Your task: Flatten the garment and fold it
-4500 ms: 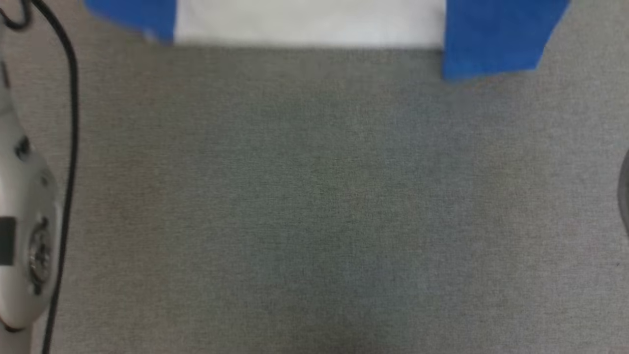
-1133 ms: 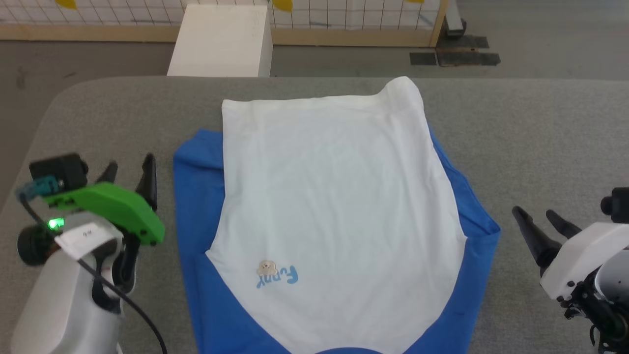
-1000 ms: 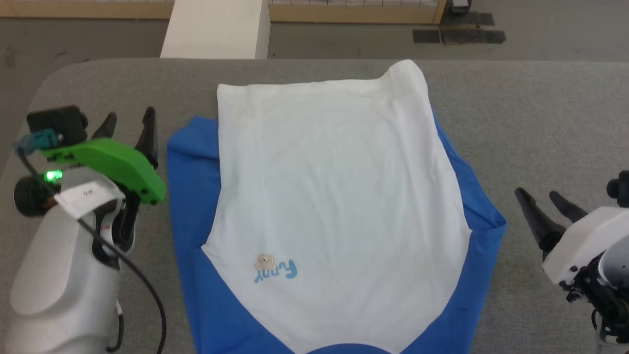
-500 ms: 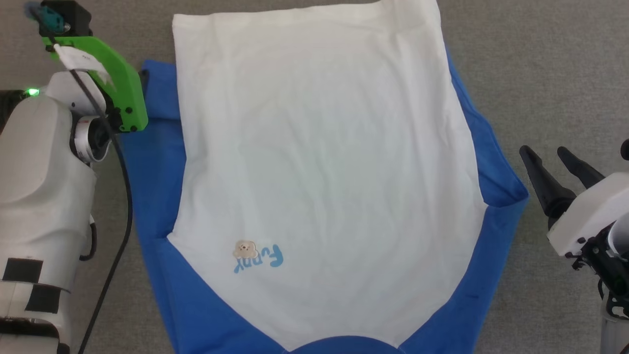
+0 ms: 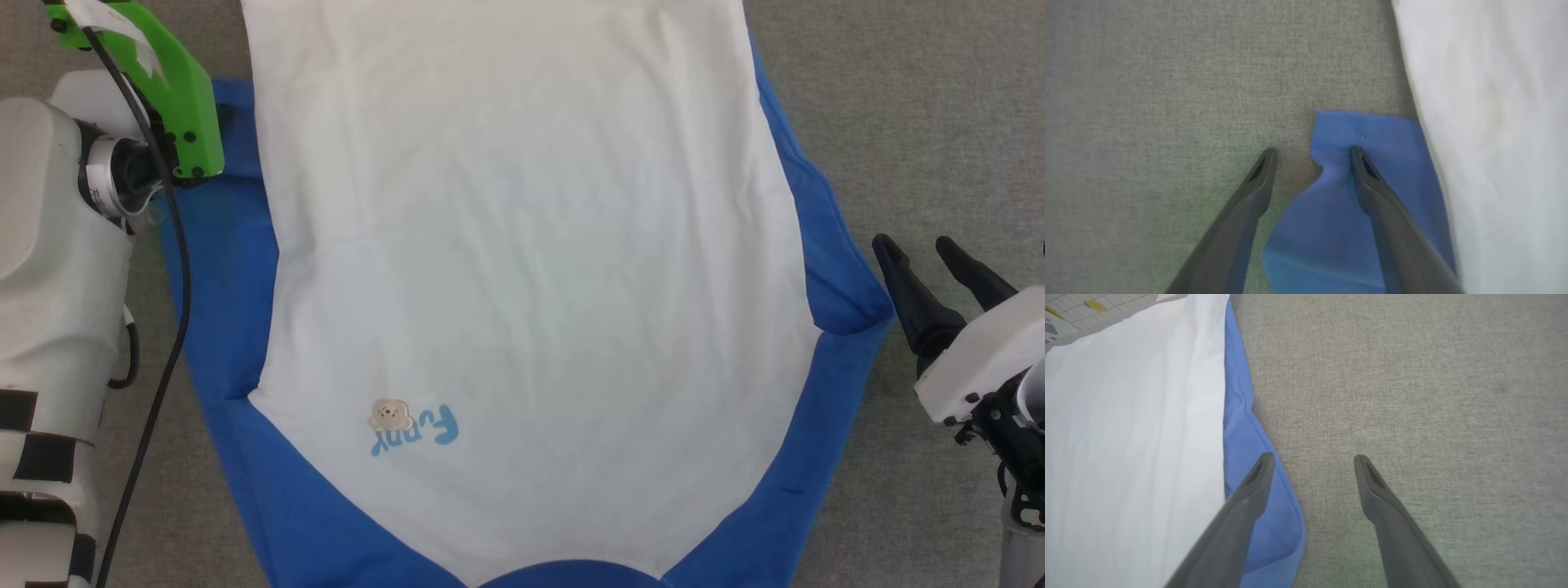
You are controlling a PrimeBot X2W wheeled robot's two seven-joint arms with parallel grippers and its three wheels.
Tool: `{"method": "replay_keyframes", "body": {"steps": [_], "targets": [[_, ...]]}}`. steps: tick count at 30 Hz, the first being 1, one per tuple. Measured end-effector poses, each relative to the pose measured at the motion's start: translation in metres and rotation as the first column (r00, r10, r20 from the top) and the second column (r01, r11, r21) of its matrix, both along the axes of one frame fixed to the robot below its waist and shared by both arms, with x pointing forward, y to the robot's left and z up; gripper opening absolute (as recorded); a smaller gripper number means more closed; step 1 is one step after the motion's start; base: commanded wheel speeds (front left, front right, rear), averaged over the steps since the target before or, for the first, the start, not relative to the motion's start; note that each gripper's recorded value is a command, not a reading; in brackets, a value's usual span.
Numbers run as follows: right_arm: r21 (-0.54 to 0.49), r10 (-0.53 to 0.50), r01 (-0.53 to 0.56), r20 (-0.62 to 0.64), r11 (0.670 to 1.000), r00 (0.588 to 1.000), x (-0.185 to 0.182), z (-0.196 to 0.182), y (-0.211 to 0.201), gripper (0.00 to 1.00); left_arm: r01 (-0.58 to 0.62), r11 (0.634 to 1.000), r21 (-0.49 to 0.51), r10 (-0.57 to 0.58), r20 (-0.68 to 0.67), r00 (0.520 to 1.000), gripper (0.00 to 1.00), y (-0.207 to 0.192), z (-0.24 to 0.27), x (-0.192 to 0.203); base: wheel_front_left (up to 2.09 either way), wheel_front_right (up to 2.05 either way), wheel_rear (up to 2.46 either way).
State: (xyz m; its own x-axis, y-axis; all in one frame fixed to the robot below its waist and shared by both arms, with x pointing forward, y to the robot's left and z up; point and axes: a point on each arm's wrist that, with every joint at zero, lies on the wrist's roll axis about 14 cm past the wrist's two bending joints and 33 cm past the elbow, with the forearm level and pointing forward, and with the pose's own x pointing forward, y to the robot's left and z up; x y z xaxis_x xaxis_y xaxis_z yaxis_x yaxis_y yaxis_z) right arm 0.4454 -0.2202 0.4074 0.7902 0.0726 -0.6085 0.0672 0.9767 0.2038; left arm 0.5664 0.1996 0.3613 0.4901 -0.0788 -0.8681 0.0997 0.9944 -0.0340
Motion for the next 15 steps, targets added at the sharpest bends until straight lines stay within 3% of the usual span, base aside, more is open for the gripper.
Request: {"method": "replay_keyframes", "body": {"steps": [6, 10, 15], "targets": [[0.001, 0.003, -0.003, 0.003, 1.0, 1.0, 0.003, -0.002, 0.002, 1.0, -0.049, 0.994, -0.1, 0.053, 0.036, 0.998, 0.0, -0.006, 0.004, 0.001, 0.0, 0.0, 0.0], [0.005, 0.014, -0.014, 0.027, 1.0, 1.0, 0.006, 0.004, 0.007, 1.0, -0.154, 0.96, -0.233, 0.18, 0.094, 0.979, 0.0, -0.002, 0.017, 0.003, 0.0, 0.0, 0.0], [0.008, 0.021, -0.022, 0.061, 1.0, 0.998, 0.009, 0.015, 0.011, 1.0, -0.225, 0.92, -0.321, 0.286, 0.157, 0.945, 0.0, 0.015, 0.039, -0.003, 0.0, 0.0, 0.0]]}}
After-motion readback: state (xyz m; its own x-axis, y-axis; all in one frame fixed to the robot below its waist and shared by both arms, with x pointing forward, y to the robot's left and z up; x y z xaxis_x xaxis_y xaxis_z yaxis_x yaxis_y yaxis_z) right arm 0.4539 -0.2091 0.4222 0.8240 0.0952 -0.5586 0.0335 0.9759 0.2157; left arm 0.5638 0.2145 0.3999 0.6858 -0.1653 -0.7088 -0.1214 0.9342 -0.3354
